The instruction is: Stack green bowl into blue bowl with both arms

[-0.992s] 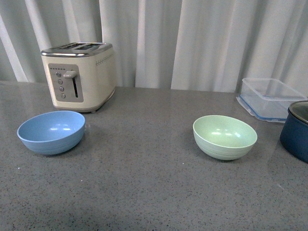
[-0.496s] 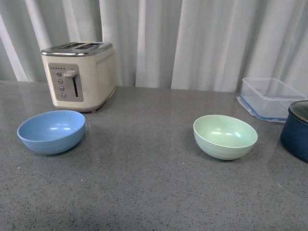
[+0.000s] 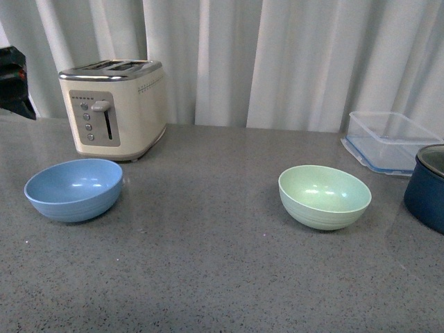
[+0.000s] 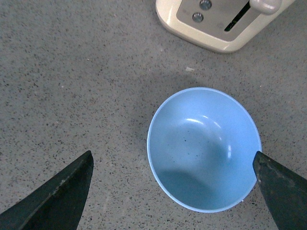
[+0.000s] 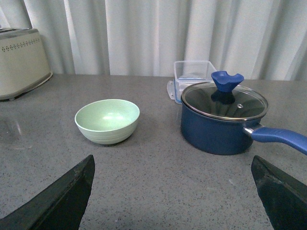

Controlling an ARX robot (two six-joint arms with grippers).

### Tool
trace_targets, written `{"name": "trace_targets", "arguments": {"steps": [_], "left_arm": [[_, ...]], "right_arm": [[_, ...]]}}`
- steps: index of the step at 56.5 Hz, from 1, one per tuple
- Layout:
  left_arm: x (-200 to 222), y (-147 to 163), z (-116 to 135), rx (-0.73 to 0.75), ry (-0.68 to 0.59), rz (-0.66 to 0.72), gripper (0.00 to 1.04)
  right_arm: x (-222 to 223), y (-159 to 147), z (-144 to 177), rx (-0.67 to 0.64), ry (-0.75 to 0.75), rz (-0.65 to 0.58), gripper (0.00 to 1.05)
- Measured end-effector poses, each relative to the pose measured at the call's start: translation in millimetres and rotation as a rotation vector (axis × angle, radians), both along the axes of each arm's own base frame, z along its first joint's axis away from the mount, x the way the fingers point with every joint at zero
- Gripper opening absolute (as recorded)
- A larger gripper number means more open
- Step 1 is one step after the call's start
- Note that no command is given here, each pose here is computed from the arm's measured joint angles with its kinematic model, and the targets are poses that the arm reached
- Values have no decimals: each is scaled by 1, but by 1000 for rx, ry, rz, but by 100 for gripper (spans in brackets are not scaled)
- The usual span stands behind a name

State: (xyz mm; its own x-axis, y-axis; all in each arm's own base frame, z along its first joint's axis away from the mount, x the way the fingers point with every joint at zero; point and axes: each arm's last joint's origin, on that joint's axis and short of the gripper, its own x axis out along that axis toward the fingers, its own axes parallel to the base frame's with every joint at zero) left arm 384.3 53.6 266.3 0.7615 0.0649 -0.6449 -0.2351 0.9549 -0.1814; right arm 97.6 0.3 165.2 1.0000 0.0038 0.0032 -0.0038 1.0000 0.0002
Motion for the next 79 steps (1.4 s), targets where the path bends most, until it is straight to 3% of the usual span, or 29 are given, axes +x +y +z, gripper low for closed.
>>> {"name": "trace_targets", "arguments": {"steps": [25,40,45,57,69,73,79], "left_arm": [[55,-7,-52,-25,154,20,98],[64,-8,-80,-44,217,39,98],[65,-10,-84,-41,227,39,88],[65,-16,-86,-37,233,31,50],[65,-16,-87,-33,244,35,20],[65,-15,-87,-34,246,34,4],[65,-14,-87,-41,245,30,4]], "right_arm": [[0,0,0,0,0,0,95],[0,0,0,0,0,0,95],[0,0,0,0,0,0,95],[0,0,0,0,0,0,95],[0,0,0,0,0,0,95],[0,0,0,0,0,0,95],[0,0,0,0,0,0,95]]}}
